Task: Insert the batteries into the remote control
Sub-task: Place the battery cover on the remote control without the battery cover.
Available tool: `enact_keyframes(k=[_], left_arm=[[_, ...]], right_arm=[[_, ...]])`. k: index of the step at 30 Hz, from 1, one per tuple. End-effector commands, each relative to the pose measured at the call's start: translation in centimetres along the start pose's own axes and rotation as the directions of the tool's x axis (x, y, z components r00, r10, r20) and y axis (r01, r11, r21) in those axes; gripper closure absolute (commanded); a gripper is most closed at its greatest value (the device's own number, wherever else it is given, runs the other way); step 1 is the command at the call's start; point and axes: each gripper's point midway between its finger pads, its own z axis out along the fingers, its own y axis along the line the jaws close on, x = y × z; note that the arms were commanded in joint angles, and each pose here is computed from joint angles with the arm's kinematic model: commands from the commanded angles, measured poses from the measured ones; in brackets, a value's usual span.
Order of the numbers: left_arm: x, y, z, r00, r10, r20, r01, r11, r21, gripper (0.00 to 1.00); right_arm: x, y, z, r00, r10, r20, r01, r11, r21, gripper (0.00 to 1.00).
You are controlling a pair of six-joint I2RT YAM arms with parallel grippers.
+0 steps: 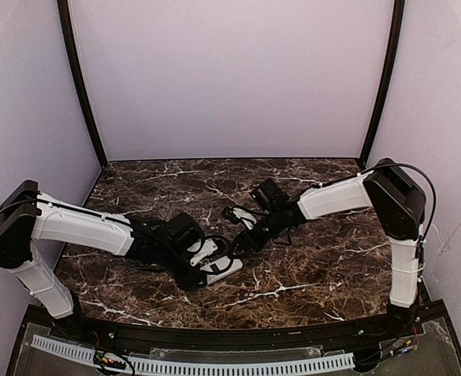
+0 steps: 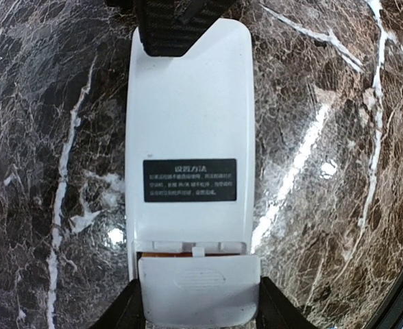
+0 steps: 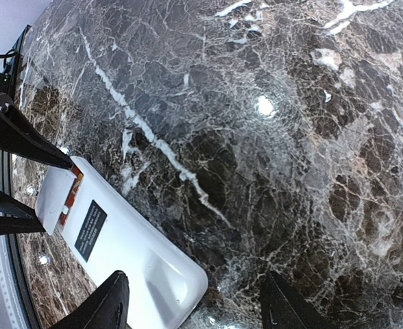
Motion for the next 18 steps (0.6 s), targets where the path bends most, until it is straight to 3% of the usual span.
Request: enact_keyframes(k=[1,9,18], left_arm=[[-0.3,1.3,-2.0,0.999,0.052,0.0,-0.052,0.996,-0.067,0.5],[-0.5,1.4,-2.4,0.995,0.095,-0.01,-0.095,0.992,-0.079,0.49],[-0.6,1.8,-2.6,0.993,0.114,-0.003,-0.114,0.988,-0.101,0.48]], right_arm=[[1.4,-0.4,0.8,0.998,0.041,-0.05,-0.04,0.999,0.007,0.35],[1.3,-0.7,-1.1,0.996,0.085,-0.042,-0.083,0.996,0.043,0.35],[2.5,0.1,-1.4,0.991,0.118,-0.065,-0.116,0.993,0.031,0.53]])
